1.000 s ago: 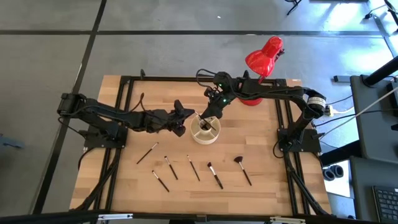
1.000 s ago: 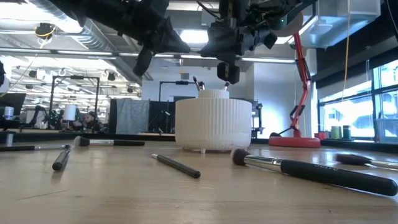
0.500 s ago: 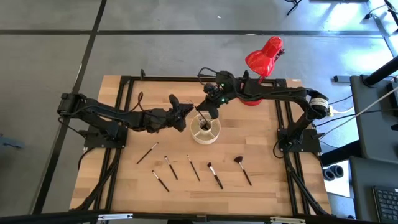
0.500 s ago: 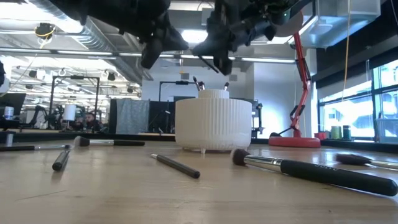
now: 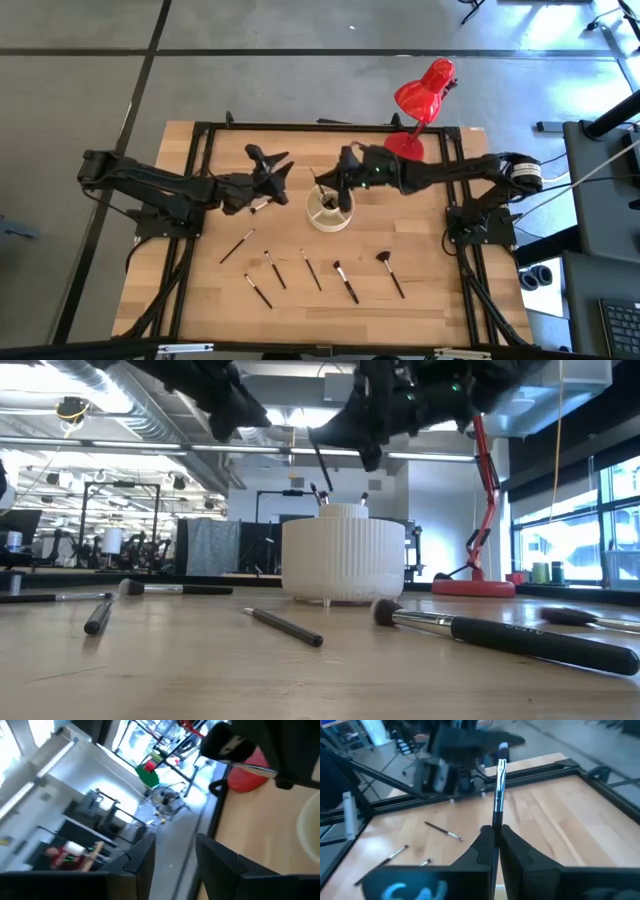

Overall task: Put items in baskets/containers
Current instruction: Put the eyeshadow brush into the brush organizer, then put the powder brush into the brush organizer

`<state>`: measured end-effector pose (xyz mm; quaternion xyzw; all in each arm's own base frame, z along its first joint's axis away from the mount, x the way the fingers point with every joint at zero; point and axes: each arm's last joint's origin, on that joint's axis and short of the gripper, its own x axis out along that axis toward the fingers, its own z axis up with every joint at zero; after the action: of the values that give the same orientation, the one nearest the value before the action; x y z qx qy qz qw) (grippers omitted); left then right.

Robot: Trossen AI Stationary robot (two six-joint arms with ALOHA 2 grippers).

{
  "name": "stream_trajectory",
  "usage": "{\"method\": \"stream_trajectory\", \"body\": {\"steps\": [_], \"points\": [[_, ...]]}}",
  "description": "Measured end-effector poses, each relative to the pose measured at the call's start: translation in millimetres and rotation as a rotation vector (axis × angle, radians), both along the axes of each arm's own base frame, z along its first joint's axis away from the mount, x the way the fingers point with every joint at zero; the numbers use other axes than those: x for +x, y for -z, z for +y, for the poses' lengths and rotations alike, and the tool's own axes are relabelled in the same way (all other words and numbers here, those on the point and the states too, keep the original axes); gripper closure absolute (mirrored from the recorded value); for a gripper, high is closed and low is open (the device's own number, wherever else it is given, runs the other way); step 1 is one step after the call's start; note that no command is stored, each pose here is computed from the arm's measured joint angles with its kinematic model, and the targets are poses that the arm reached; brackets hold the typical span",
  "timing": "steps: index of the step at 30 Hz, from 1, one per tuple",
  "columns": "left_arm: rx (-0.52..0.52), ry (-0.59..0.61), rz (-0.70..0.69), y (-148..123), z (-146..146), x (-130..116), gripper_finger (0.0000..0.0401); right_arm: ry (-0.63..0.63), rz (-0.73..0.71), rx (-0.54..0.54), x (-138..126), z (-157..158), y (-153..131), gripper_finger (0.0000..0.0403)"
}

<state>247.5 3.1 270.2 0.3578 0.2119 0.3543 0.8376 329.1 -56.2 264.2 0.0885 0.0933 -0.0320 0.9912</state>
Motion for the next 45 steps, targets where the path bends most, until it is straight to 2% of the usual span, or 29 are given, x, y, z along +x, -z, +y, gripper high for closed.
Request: {"method": "stream_trajectory", "body": {"steps": [3,9,15,19,23,26,29,33,36,40,45], "points": [[-0.081,0.023,-0.044,-5,1,-11,0.0269,0.032,-0.04,-0.047,-5,13,16,0.0387],[-0.16,0.101,-0.101,-14,2,-24,0.0269,0.1,-0.086,-0.113,-15,30,34,0.0378],[-0.187,0.11,-0.118,-14,2,-23,0.0267,0.184,-0.048,-0.124,-21,37,46,0.0354],[-0.204,0.09,-0.116,-10,7,-21,0.0266,0.26,-0.047,-0.077,-22,38,48,0.0334],[-0.272,0.089,-0.105,-2,15,-18,0.027,0.369,-0.042,-0.071,-23,35,49,0.0316],[-0.336,0.076,-0.077,6,21,-17,0.0275,0.382,-0.041,-0.095,-25,35,46,0.0308],[-0.464,0.05,-0.013,21,26,-20,0.0279,0.377,-0.079,-0.111,-31,36,32,0.0306],[-0.704,0.006,0.182,48,25,-30,0.0285,0.365,-0.107,-0.146,-45,40,11,0.0306],[-0.845,-0.079,0.303,64,22,-40,0.0285,0.375,-0.076,-0.139,-54,41,5,0.0306],[-0.979,-0.195,0.321,77,20,-44,0.028,0.38,-0.017,-0.098,-61,41,6,0.0305],[-1.135,-0.207,0.378,97,9,-49,0.0262,0.386,0.044,-0.051,-63,42,13,0.0305]]}}
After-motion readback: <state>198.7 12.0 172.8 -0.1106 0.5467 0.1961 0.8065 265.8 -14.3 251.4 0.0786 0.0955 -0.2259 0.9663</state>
